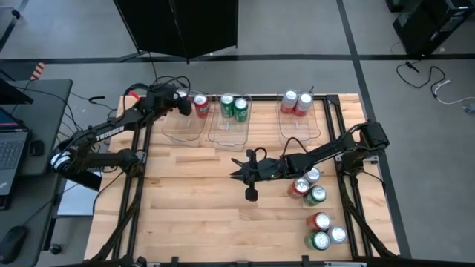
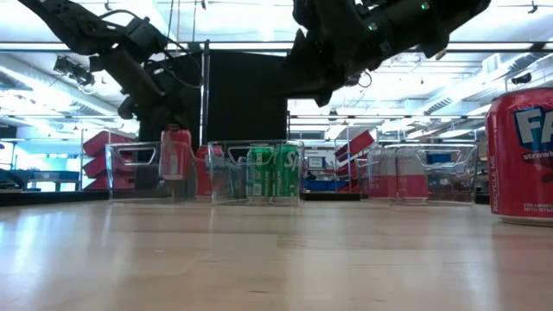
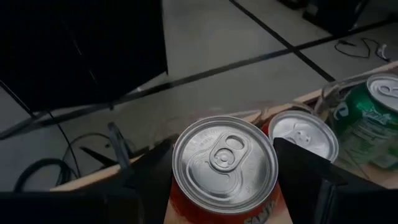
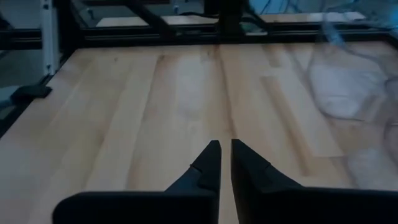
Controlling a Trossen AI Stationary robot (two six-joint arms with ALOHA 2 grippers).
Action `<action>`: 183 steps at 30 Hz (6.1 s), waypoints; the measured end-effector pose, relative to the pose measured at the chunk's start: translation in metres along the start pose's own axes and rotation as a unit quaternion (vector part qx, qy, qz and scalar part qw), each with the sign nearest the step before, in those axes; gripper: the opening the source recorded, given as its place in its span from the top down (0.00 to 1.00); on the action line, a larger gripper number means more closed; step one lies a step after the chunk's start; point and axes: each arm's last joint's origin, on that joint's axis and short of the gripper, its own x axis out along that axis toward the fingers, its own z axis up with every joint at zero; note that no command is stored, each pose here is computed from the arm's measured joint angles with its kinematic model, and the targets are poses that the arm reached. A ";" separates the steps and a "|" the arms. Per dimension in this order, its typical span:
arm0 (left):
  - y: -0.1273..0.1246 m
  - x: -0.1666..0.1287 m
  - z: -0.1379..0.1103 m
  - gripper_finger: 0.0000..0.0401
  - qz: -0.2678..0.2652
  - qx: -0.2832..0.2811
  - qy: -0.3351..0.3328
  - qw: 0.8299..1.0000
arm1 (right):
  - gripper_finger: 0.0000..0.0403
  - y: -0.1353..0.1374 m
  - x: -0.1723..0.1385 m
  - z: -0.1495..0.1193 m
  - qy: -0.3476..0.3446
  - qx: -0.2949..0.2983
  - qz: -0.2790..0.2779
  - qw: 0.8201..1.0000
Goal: Sort soda cans
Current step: Put the left red soda can into the left transparent bin, then adjust the left and center transparent bins, then put the top pink white soda can into the right transparent bin
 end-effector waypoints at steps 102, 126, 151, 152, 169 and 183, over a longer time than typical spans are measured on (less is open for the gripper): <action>-0.108 -0.086 -0.055 1.00 -0.274 0.250 -0.011 0.929 | 0.60 -0.028 -0.110 0.035 0.157 0.075 -0.114 0.978; -0.109 -0.109 -0.060 1.00 -0.329 0.271 -0.010 0.904 | 0.28 0.000 -0.189 0.019 0.446 0.352 -0.327 0.755; -0.108 -0.109 -0.062 1.00 -0.326 0.278 -0.001 0.903 | 0.26 0.002 -0.168 -0.022 0.447 0.407 -0.313 0.733; -0.108 -0.109 -0.062 1.00 -0.326 0.278 -0.002 0.904 | 0.26 0.003 -0.166 -0.021 0.439 0.409 -0.306 0.739; -0.108 -0.109 -0.063 1.00 -0.325 0.290 -0.002 0.900 | 0.31 -0.002 -0.156 -0.002 0.415 0.168 -0.205 0.870; -0.105 -0.108 -0.067 1.00 -0.319 0.304 0.017 0.898 | 0.33 -0.013 -0.139 -0.028 0.432 0.114 -0.135 0.884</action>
